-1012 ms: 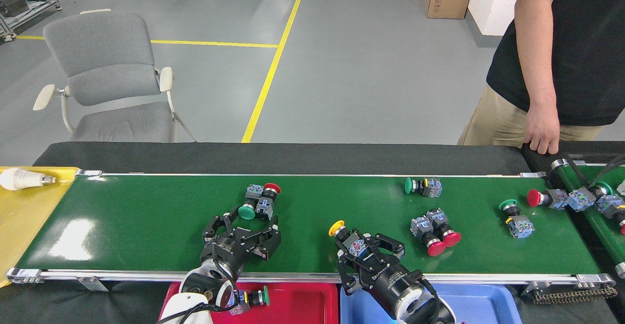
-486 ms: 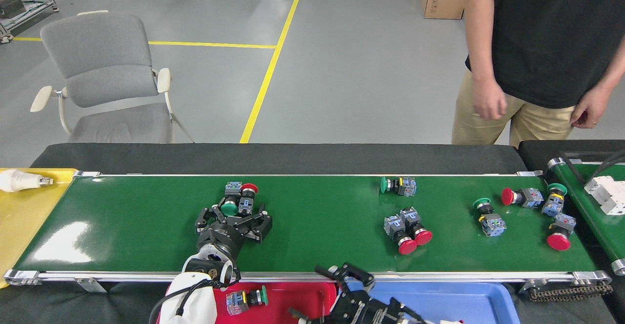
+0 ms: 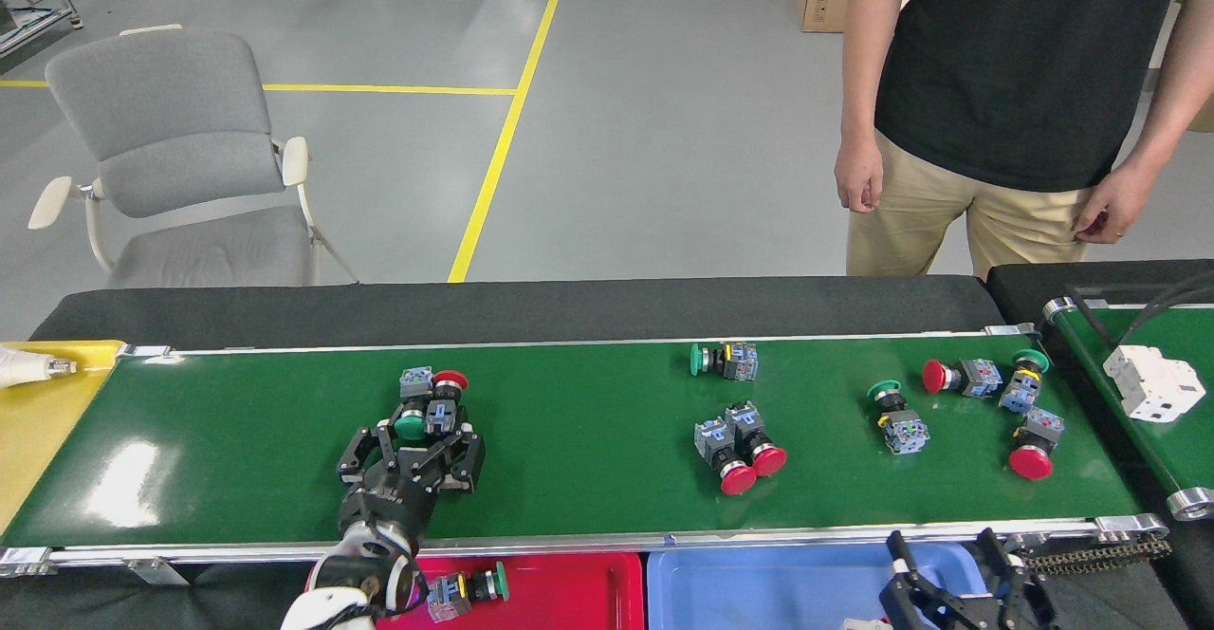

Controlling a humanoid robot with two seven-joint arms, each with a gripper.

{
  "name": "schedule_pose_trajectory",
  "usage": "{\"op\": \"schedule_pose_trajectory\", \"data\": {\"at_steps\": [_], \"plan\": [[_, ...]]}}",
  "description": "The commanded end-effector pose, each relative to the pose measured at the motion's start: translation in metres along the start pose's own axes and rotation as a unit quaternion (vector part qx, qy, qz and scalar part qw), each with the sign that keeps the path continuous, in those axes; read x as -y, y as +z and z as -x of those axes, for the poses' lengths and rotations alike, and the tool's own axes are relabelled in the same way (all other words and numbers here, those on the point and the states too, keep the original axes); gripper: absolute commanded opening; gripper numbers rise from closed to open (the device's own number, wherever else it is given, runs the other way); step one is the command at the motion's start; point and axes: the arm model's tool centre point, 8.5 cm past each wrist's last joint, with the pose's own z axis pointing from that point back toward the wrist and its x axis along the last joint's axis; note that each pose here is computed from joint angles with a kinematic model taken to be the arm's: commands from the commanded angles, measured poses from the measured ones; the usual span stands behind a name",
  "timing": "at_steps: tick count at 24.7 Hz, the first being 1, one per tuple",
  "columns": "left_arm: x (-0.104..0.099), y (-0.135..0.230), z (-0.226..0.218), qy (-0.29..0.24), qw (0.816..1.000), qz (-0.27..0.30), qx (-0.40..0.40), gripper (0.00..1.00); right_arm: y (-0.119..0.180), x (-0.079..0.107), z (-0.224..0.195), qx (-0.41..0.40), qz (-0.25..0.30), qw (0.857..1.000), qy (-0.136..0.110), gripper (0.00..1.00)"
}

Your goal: Pick switch part from conveyor to tray

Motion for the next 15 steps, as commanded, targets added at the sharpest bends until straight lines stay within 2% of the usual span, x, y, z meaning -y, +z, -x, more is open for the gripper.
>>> {"op": "schedule_pose_trajectory", "data": {"at_steps": [1, 2, 3, 5, 7, 9, 12, 15], "plan": [[-0.01, 0.034, -0.025, -0.031, 0.992, -0.011, 0.126, 0.15, -0.001, 0.007, 0.005, -0.01, 0.013, 1.0, 0.006, 1.0], [-0.007, 0.053, -0.036, -0.034, 0.987, -0.007, 0.158, 0.18, -0.002, 0.007, 0.005, -0.01, 0.013, 1.0, 0.006, 1.0], [-0.004, 0.072, -0.042, -0.034, 0.985, 0.0, 0.17, 0.26, -0.005, 0.009, 0.004, -0.01, 0.013, 1.0, 0.009, 1.0], [0.002, 0.083, -0.046, -0.027, 0.985, 0.01, 0.171, 0.58, -0.012, 0.011, 0.004, -0.017, 0.005, 1.0, 0.021, 1.0], [0.002, 0.082, -0.049, -0.022, 0.985, 0.007, 0.17, 1.0, -0.02, 0.011, 0.005, -0.03, -0.011, 0.998, 0.046, 1.0], [0.001, 0.082, -0.051, -0.018, 0.985, 0.003, 0.171, 1.0, -0.032, 0.007, 0.007, -0.041, -0.026, 0.997, 0.053, 1.0], [0.0, 0.081, -0.049, -0.016, 0.987, 0.0, 0.163, 1.0, -0.061, 0.005, -0.006, -0.026, -0.026, 0.998, 0.045, 1.0], [0.0, 0.081, -0.012, -0.009, 0.999, -0.002, 0.038, 1.0, -0.093, 0.006, -0.03, 0.004, -0.031, 0.999, 0.039, 1.0]]}}
